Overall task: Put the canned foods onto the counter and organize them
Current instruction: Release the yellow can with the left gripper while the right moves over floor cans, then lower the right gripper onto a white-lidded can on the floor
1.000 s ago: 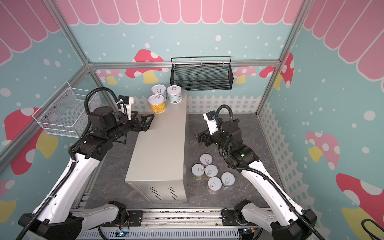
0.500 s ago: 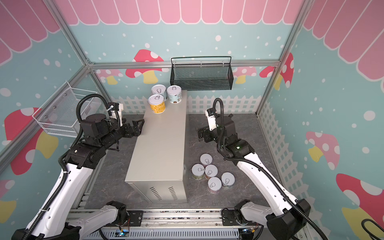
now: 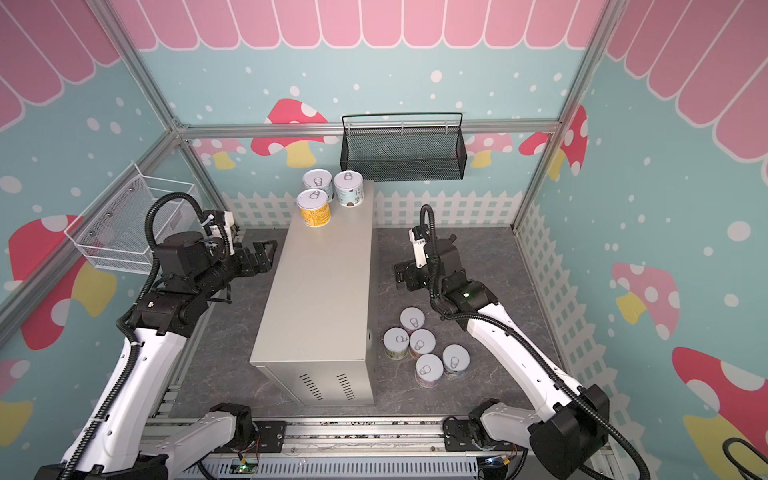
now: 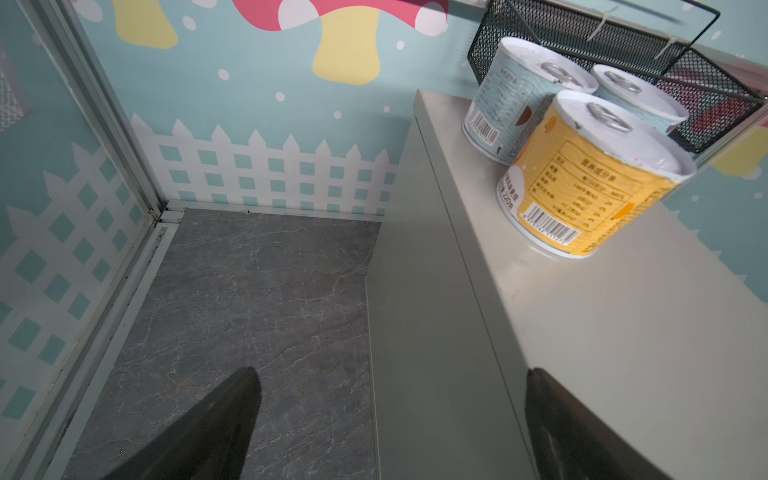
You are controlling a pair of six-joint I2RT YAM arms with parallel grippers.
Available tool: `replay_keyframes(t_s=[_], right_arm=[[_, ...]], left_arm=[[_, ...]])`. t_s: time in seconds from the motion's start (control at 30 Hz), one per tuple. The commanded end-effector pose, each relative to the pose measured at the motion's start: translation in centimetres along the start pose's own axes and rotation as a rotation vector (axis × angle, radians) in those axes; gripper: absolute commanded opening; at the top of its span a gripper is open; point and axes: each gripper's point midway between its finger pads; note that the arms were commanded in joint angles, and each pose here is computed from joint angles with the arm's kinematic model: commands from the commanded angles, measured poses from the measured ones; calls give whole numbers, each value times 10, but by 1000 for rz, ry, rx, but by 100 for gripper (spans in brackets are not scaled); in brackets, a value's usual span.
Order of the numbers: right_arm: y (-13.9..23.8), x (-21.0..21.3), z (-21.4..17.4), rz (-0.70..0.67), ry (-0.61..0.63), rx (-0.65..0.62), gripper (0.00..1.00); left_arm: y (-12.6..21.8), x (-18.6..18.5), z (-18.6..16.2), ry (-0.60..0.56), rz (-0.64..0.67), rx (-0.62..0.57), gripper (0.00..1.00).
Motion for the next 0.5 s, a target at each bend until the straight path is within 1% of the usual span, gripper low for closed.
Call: replay_keyframes(t_s=[0.0,0.2,0.37,0.47], right_arm=[[4,-6,-1,-31,-38,-12,99],[10,-18,-17,-68,-83,-2,100],[21,-24,-21,-88,-108,-34,99],[22,-29,-24,-116,-115,-14,99]], left_arm=[[1,-6,1,19,-43,-17,100],[2,-10,4,31,-67,-27,99],[4,-16,7,53,-106,-40,99],[3,-19,9,69,-126,-42,99]])
Point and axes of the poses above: each gripper's point midway between its finger pads, its own y axis back along the fingers, its own x axis along the line the jaws close on, z = x × y, and after that the axes turned 10 degrees about -y, right-handed
